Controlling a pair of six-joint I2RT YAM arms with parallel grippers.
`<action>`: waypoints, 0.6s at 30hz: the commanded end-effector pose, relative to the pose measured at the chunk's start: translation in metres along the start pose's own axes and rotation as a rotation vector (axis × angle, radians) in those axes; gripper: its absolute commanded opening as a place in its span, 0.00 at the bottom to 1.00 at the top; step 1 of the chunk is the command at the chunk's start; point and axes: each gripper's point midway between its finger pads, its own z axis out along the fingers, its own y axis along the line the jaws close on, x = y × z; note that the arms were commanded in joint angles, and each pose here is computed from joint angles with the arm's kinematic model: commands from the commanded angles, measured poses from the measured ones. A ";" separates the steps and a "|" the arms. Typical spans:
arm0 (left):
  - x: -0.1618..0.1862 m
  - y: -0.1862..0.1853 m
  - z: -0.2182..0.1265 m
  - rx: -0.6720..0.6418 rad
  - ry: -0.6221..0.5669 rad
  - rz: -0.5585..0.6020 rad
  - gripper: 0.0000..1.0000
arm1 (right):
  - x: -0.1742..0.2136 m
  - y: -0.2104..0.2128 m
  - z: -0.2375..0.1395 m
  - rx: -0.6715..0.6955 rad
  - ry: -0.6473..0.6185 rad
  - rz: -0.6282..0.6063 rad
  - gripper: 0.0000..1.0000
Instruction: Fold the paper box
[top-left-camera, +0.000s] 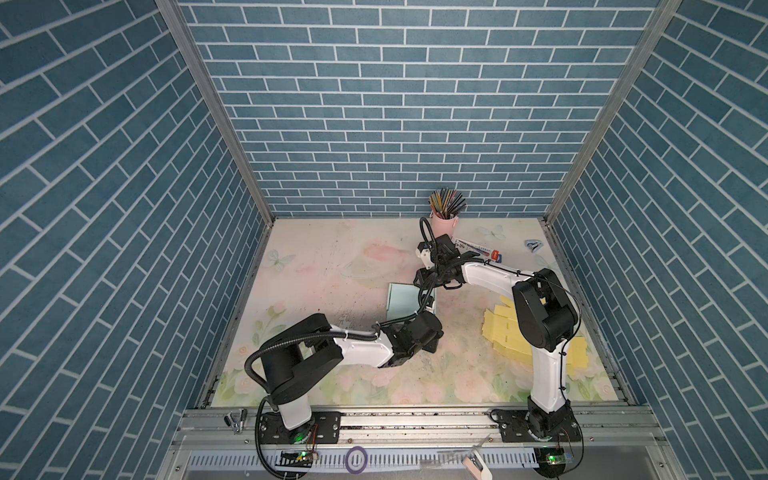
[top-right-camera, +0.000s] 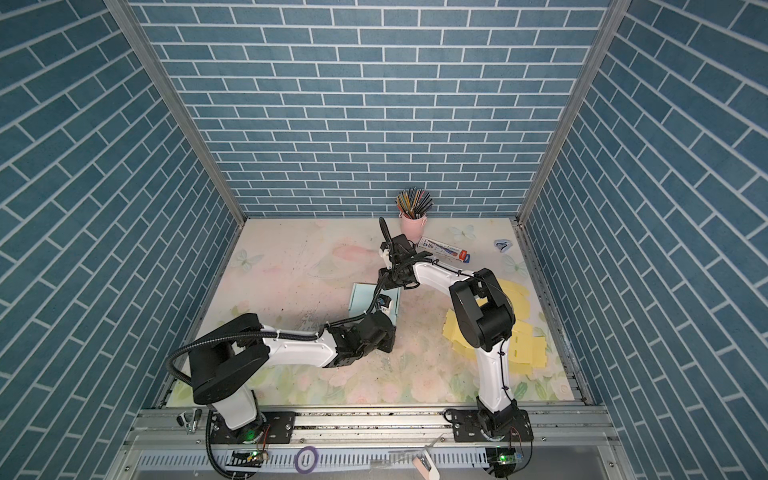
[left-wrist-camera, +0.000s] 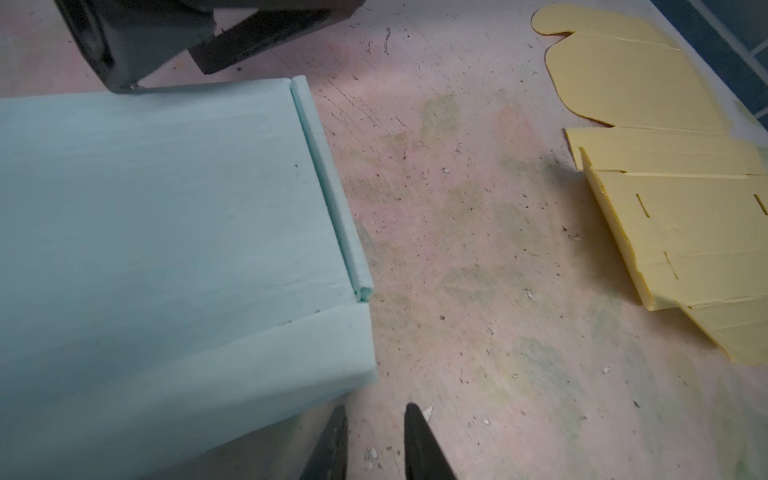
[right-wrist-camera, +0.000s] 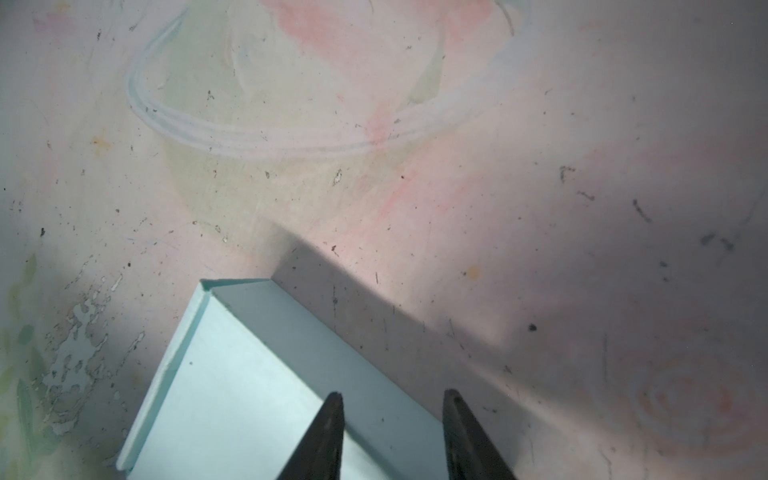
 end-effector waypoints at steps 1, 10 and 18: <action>-0.011 0.003 0.007 -0.018 -0.031 -0.037 0.26 | 0.021 -0.006 0.015 -0.004 0.064 -0.027 0.40; -0.007 0.020 0.018 -0.058 -0.035 -0.066 0.26 | 0.031 -0.006 0.022 -0.026 0.093 -0.018 0.35; -0.010 0.035 0.024 -0.089 -0.053 -0.087 0.25 | 0.050 -0.004 0.026 -0.055 0.129 -0.005 0.30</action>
